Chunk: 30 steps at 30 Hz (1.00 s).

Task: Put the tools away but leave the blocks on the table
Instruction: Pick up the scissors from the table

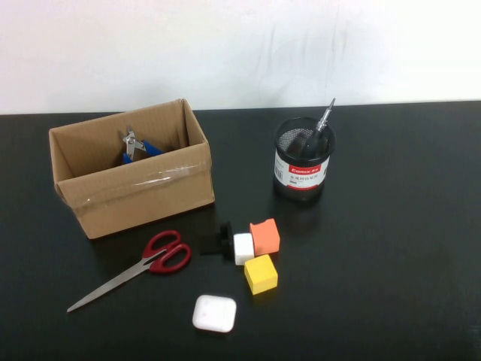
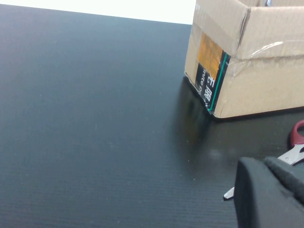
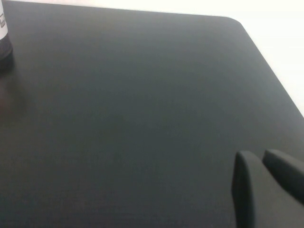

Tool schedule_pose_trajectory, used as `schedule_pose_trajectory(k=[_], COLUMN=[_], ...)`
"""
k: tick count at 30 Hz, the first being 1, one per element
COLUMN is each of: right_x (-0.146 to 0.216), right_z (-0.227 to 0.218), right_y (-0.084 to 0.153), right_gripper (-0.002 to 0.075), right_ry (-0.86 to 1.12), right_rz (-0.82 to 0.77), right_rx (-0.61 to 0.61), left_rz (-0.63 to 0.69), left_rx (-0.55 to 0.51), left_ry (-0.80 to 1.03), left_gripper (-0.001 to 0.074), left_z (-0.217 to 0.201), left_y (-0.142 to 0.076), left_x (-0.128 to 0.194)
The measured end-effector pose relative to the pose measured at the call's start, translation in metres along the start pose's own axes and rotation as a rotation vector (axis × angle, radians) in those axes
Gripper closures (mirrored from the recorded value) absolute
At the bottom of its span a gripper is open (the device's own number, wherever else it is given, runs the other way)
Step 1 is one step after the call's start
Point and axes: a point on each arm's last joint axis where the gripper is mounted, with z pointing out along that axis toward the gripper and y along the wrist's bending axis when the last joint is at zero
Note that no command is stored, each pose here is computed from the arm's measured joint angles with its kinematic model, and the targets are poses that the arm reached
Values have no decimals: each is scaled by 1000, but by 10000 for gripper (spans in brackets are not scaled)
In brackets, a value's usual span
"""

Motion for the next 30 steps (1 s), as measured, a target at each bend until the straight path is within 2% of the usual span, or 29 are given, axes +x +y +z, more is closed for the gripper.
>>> schedule_pose_trajectory(k=[15,21,25,30], right_x=[0,0,0,0], right_z=[0,0,0,0], right_y=[0,0,0,0], right_gripper=[733,733,733,733], right_ry=[0,0,0,0], right_rz=[-2,-2,-4,-4], right_rx=[0,0,0,0], left_rz=[0,81,47,33], left_rx=[0,-25,-14,18], left_ry=[0,-16,-79,-270], left_gripper=[739,739,739,739], left_z=[0,0,0,-3], left_y=[0,2,1,-2], left_x=[0,-2,-7,-24])
